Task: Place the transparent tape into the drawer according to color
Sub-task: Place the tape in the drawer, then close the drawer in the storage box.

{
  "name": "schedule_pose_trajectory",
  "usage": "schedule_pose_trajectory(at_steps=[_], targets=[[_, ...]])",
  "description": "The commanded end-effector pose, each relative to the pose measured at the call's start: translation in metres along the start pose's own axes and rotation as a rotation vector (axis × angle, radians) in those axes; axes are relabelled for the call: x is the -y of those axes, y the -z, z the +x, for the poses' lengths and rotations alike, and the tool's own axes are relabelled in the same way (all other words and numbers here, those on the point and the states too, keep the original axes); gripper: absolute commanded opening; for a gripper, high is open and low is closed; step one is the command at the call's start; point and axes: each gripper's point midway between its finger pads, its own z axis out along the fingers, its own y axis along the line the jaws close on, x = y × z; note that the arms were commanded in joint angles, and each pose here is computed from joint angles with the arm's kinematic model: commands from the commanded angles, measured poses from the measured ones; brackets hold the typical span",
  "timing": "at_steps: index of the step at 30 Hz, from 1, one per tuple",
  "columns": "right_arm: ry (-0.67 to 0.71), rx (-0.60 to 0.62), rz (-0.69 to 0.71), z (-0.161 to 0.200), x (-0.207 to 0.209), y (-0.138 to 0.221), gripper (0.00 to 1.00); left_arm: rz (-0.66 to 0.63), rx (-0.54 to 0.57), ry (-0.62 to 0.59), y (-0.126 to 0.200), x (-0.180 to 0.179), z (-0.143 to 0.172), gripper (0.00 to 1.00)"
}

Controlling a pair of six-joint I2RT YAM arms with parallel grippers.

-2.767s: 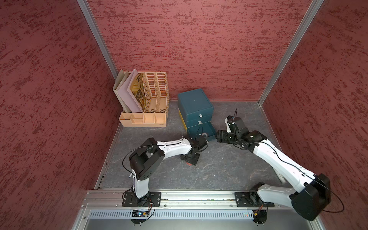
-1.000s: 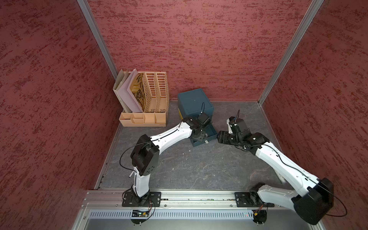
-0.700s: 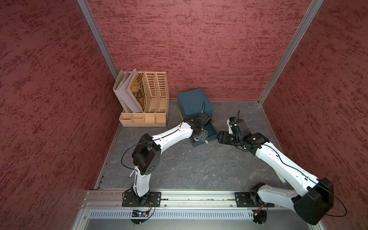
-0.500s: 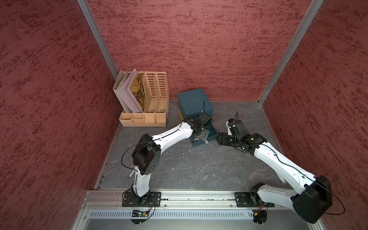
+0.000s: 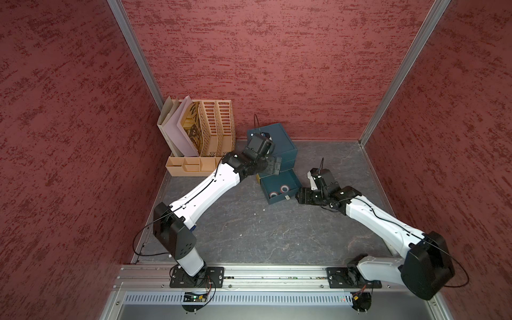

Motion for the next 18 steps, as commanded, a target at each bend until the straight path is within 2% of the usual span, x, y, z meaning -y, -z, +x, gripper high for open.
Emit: schedule_pose_trajectory(at_steps=[1, 9, 14, 18], targets=[[0.028, 0.016, -0.042, -0.005, -0.007, -0.006, 0.79, 0.027, -0.006, 0.053, -0.009, -0.005, -0.013, 1.00], [0.049, 0.010, -0.062, -0.006, -0.013, -0.015, 0.79, -0.037, -0.012, 0.081, -0.037, -0.034, -0.033, 0.98], [0.060, 0.014, -0.068, -0.008, -0.015, -0.021, 0.78, -0.073, -0.039, 0.105, -0.053, -0.050, -0.030, 0.86], [0.077, 0.011, -0.089, -0.007, -0.022, -0.030, 0.76, -0.093, -0.049, 0.111, -0.056, -0.057, -0.026, 0.80]])
